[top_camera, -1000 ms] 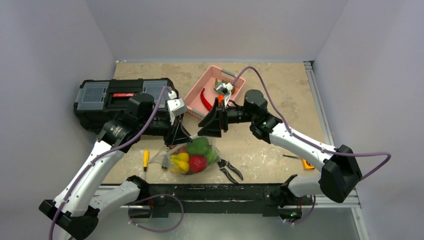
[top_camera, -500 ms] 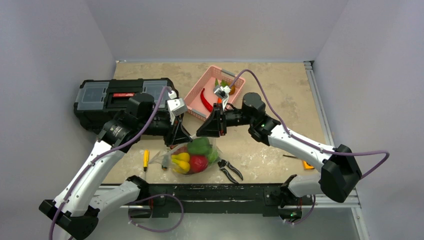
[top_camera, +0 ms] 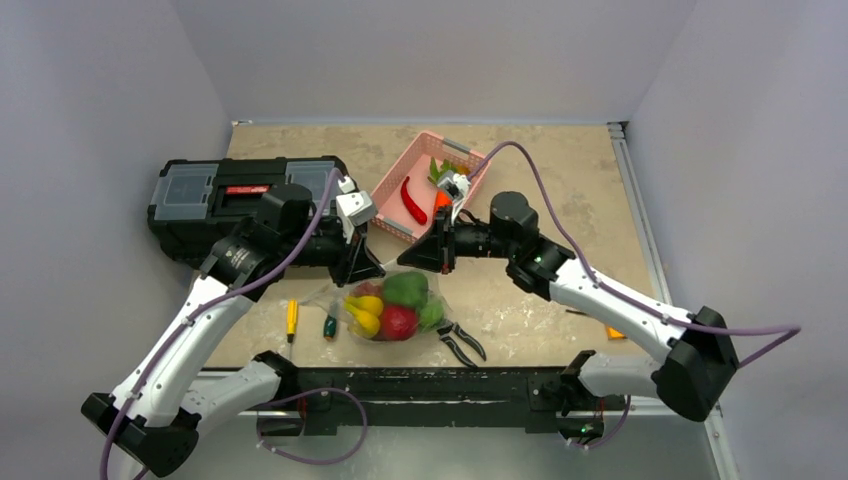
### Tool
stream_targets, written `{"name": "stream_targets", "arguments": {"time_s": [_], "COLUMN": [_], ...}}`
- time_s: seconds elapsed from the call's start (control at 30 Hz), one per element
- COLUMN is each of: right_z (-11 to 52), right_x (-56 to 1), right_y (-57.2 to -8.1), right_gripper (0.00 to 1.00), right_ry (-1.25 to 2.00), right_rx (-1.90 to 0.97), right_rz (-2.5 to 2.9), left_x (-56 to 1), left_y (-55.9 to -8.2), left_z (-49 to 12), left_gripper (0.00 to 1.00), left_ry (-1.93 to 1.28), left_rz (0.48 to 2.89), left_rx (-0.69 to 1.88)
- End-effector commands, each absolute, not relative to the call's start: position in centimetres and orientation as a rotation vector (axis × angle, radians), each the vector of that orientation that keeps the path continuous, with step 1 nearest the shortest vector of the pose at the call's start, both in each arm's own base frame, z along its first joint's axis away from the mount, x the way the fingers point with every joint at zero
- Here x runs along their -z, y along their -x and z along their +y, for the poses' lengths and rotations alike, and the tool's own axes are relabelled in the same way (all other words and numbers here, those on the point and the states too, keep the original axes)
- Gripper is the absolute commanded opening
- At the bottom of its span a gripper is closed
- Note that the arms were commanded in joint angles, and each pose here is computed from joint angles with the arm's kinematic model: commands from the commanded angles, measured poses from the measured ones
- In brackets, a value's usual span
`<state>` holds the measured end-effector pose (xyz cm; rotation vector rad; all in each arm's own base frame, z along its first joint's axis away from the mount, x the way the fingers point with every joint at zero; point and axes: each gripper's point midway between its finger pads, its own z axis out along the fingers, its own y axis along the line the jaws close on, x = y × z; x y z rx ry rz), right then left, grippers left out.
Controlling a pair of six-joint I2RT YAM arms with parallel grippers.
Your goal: Place the food in the zip-top bag and seal the zipper
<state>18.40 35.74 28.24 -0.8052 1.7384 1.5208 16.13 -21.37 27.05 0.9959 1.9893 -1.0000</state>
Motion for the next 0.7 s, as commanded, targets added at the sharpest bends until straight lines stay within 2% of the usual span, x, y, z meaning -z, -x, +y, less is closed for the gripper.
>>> {"name": "stream_targets", "arguments": {"time_s": [0.0, 0.67], "right_z": [32.6, 21.5], "right_x": [-29.8, -30.0], "right_y": [-22.4, -26.7], "right_gripper": [0.00, 0.00], "right_ry": [0.588, 0.192], "right_rx": [-1.218, -0.637], "right_rz": [1.696, 1.665], "left_x": [-28.6, -27.9], "left_y": [-16.1, -16.0], "left_z": [-21.1, -20.2], "left_gripper": [0.00, 0.00], "left_ry": [-0.968, -0.947], "left_rz": [1.948, 1.979], "left_rx": [0.984, 0.935]}}
